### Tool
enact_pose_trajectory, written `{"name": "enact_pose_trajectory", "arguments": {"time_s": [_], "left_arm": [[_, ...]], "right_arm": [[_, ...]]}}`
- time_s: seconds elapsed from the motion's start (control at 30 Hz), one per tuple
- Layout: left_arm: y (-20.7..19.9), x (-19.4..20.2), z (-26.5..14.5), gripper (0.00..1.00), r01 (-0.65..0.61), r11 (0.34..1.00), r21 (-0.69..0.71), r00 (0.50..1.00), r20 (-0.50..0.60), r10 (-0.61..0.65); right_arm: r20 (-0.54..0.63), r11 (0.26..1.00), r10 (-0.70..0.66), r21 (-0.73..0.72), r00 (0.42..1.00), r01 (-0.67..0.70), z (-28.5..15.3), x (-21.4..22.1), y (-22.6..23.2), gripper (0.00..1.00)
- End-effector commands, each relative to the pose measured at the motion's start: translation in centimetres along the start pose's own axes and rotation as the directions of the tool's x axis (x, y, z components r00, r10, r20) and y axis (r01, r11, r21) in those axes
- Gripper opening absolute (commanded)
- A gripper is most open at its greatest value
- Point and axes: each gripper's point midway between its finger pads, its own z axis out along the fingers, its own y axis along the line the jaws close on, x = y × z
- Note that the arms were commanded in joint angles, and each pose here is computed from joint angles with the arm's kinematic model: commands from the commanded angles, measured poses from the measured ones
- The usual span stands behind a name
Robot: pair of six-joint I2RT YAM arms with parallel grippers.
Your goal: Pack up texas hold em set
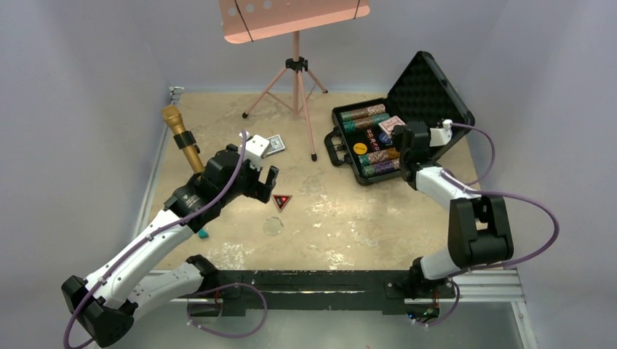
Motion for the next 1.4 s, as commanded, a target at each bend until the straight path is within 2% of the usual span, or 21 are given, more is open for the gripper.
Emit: {"name": "enact_pose_trajectory", "arguments": {"time_s": [0.0,0.67,1.0,1.37], "left_arm": [[0.3,-1.7,-0.4,1.0,0.024,1.0,-0.014,0.999,0.048,-0.024],[0.4,-1.7,-0.1,1.0,0.02,1.0,-0.02,0.999,0.041,-0.019],[0.3,-1.5,0.1,1.0,0.019,1.0,-0.018,0.999,0.033,-0.018],[0.2,-1.6,0.1,1.0,0.02,1.0,-0.015,0.999,0.032,-0.019]], "right_arm": [[0.142,0.982,0.189,-0.057,0.972,-0.182,1.5,-3.4,3.3,0.0],[0.148,0.977,0.181,0.084,0.972,-0.194,6.1,0.4,-0.7,0.0],[0.123,0.973,0.182,0.119,0.976,-0.196,6.3,2.8,-1.5,0.0],[0.148,0.963,0.178,0.179,0.973,-0.204,5.5,4.0,-3.3,0.0]]}}
